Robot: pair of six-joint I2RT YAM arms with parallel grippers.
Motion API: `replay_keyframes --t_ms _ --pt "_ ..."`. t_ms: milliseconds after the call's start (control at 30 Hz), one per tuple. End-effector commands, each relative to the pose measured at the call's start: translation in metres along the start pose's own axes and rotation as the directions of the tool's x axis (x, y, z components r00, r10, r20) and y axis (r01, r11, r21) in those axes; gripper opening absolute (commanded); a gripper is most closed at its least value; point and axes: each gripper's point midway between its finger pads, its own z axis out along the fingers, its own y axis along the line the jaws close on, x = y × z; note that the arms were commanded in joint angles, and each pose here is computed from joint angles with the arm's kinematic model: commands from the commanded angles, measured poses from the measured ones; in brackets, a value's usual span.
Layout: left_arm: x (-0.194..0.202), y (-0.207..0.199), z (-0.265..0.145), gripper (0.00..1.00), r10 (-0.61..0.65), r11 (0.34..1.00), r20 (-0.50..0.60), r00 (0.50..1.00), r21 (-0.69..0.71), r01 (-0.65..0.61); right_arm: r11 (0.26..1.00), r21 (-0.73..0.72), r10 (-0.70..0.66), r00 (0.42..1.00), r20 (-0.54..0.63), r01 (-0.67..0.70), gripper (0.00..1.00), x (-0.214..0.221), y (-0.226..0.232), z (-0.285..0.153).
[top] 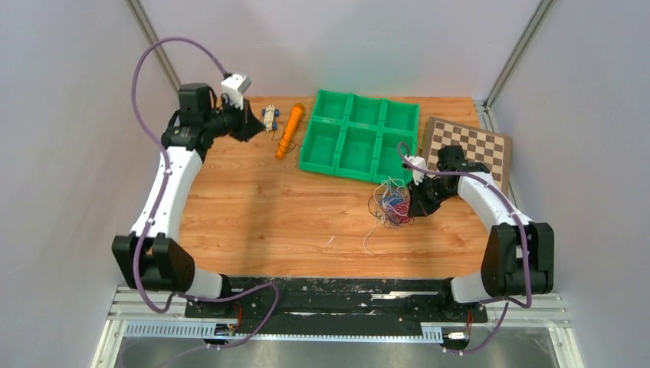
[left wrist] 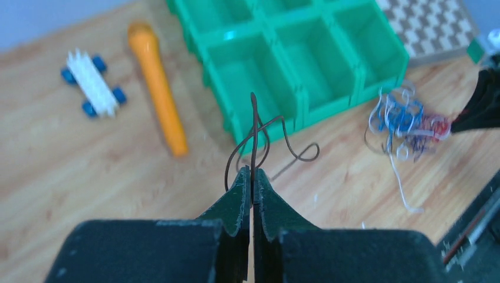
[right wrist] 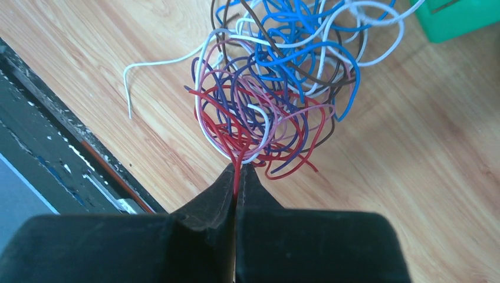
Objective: Untangle the cables
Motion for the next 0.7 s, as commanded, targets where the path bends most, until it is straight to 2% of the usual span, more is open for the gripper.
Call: replay_keyframes --t_ms 0,33,67,100,133,167,233,267,300,333,467,667 --pt "-0.08 0.002 0.058 0.0 0.037 0.999 0.199 0.979 0.008 -0.039 0.999 -0.037 -0.004 0.996 0.092 0.007 0.0 -0.033 0.005 -0.01" --pt "-0.1 -0.005 0.065 0.0 0.046 0.999 0.234 0.971 0.016 -0.052 0.999 -0.033 -0.005 0.996 0.093 0.008 0.0 -0.035 0.003 -0.01" --pt "-0.097 0.004 0.09 0.0 0.032 0.999 0.221 0.975 0.02 -0.037 0.999 -0.033 -0.007 0.996 0.093 0.01 0.0 -0.037 0.002 -0.01" --pt "-0.116 0.0 0.097 0.0 0.042 0.999 0.256 0.966 0.018 -0.048 0.999 -0.031 -0.007 0.996 0.093 0.009 0.0 -0.038 0.0 -0.01" --pt "-0.11 0.009 0.12 0.0 0.03 0.999 0.242 0.97 0.021 -0.036 0.999 -0.032 -0.008 0.996 0.093 0.011 0.0 -0.04 -0.001 -0.009" --pt "-0.129 0.007 0.126 0.0 0.04 0.999 0.278 0.96 0.016 -0.046 0.999 -0.035 -0.006 0.995 0.095 0.01 0.0 -0.042 -0.001 -0.008" --pt "-0.127 0.022 0.168 0.0 0.017 1.0 0.269 0.963 0.018 -0.023 0.999 -0.044 0.003 0.995 0.099 0.002 0.0 -0.046 -0.003 -0.006" --pt "-0.13 0.025 0.177 0.0 0.014 1.0 0.273 0.962 0.013 -0.018 0.999 -0.047 0.009 0.995 0.098 -0.004 0.0 -0.047 -0.005 -0.005" --pt "-0.153 0.02 0.177 0.0 0.03 0.999 0.316 0.948 0.015 -0.037 0.999 -0.052 0.013 0.995 0.096 -0.008 0.0 -0.048 -0.006 -0.003" --pt "-0.139 0.031 0.201 0.0 0.01 1.0 0.288 0.958 0.012 -0.014 0.999 -0.053 0.015 0.995 0.094 -0.01 0.0 -0.049 -0.007 -0.002" --pt "-0.146 0.035 0.241 0.0 0.046 0.999 0.32 0.946 -0.001 -0.048 0.998 -0.064 0.022 0.996 0.089 -0.016 0.0 -0.053 -0.012 0.002" --pt "-0.092 0.036 0.296 0.0 0.113 0.994 0.232 0.966 -0.03 -0.109 0.996 -0.086 0.039 0.995 0.093 -0.031 0.0 -0.06 -0.012 0.004"
